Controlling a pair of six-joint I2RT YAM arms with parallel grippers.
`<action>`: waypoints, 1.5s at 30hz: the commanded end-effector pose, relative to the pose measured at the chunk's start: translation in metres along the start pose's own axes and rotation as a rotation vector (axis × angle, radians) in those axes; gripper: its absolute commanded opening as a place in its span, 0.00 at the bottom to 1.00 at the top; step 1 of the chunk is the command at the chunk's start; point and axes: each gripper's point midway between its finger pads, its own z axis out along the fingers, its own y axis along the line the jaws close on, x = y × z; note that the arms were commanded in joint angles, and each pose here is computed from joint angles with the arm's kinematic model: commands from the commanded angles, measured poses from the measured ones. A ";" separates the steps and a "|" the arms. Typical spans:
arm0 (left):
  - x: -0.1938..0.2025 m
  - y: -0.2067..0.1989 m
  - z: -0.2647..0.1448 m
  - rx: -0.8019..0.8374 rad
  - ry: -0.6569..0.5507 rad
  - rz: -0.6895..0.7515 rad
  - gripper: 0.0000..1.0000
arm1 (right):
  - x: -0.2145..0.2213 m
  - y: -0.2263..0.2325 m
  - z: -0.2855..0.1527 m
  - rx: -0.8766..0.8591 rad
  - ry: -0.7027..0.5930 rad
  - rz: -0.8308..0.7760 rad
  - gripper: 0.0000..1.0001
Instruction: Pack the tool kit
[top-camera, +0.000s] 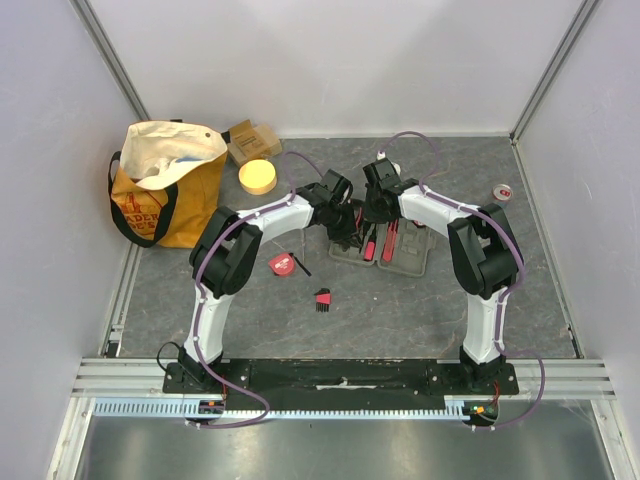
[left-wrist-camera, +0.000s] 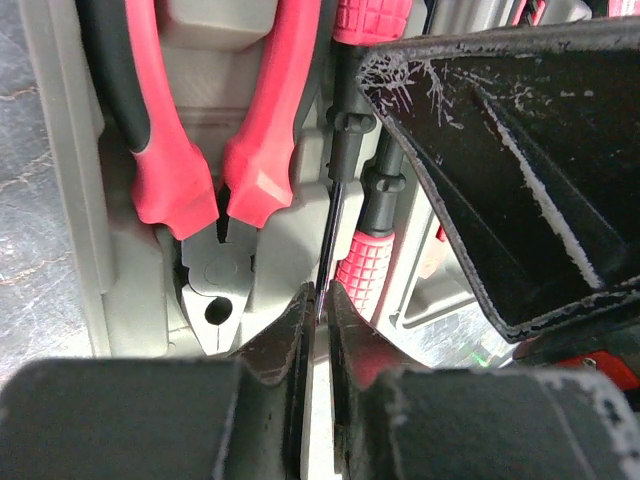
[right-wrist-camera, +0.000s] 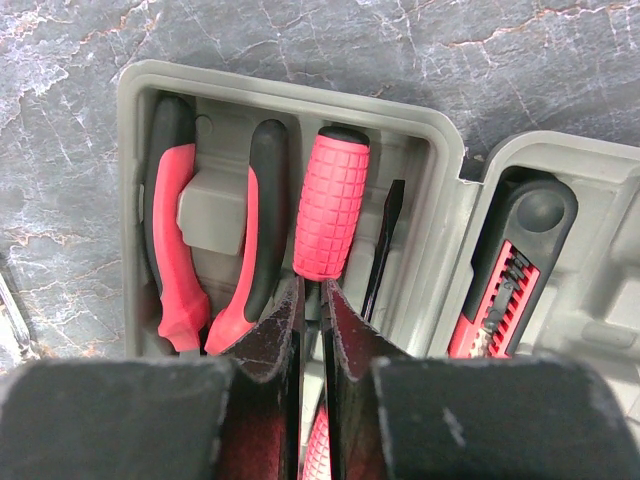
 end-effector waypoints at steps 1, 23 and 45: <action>0.010 -0.004 0.004 0.022 0.028 0.085 0.15 | 0.026 -0.020 0.020 0.086 0.068 -0.008 0.14; 0.055 0.043 0.027 -0.230 0.199 -0.008 0.02 | 0.041 -0.022 0.023 0.078 0.096 0.024 0.07; -0.020 -0.037 -0.062 -0.085 -0.093 0.027 0.20 | -0.046 0.011 -0.065 -0.060 -0.140 0.095 0.26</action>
